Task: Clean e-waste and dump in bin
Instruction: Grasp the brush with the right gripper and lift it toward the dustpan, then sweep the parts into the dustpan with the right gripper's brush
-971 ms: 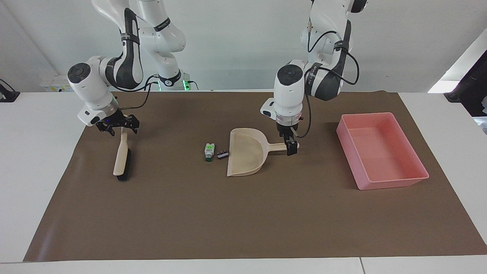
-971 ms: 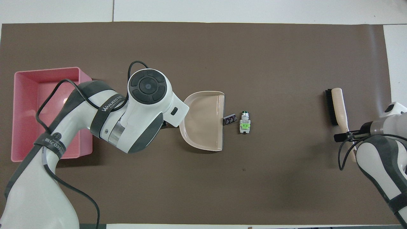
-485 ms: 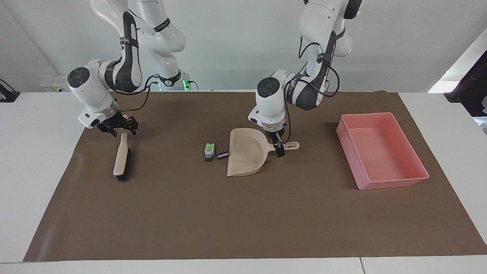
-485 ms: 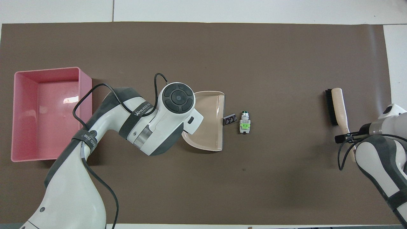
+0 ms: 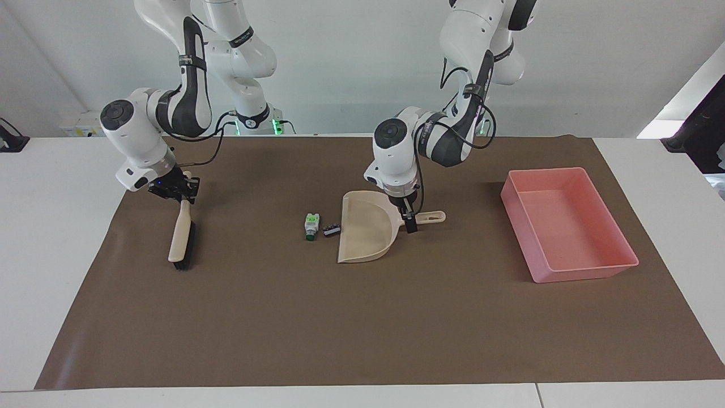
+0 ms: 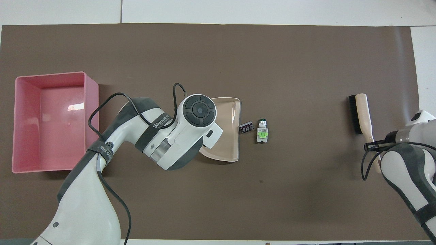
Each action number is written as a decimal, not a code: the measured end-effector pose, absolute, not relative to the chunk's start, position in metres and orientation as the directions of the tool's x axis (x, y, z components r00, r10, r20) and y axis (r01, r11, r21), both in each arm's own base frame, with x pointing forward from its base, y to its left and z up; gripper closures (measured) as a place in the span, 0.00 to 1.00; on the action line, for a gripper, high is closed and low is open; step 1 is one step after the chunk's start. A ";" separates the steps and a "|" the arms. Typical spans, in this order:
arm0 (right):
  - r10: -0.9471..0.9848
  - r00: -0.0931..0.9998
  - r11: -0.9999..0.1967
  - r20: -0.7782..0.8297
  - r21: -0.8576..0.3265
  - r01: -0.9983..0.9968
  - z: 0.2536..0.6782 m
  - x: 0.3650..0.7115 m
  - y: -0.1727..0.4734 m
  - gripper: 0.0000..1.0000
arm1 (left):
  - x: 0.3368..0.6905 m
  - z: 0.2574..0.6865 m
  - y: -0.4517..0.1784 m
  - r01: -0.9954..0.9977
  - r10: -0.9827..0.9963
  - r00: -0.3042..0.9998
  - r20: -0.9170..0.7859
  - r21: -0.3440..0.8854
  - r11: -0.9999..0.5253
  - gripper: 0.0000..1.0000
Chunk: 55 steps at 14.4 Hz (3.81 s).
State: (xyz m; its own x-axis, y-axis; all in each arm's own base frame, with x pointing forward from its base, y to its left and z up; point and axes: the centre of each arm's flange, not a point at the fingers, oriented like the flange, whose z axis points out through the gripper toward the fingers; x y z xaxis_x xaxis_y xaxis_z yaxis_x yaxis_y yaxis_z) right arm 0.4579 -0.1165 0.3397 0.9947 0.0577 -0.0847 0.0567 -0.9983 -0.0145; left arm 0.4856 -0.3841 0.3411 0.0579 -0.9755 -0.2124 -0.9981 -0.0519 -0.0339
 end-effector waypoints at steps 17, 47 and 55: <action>0.085 0.979 -0.989 -0.183 0.101 0.105 0.370 0.453 0.156 0.74 | 0.485 0.336 -0.381 -0.998 -0.973 0.060 -0.224 -0.039 -0.052 0.67; 0.226 0.963 -0.950 -0.146 -0.253 0.184 0.346 0.410 0.289 0.74 | 0.482 0.352 -0.401 -0.999 -0.873 -0.045 -0.485 0.014 0.044 0.67; 0.245 0.961 -0.905 -0.130 -0.386 0.179 0.362 0.413 0.326 0.74 | 0.480 0.343 -0.407 -0.990 -0.874 -0.138 -0.466 0.041 0.134 0.67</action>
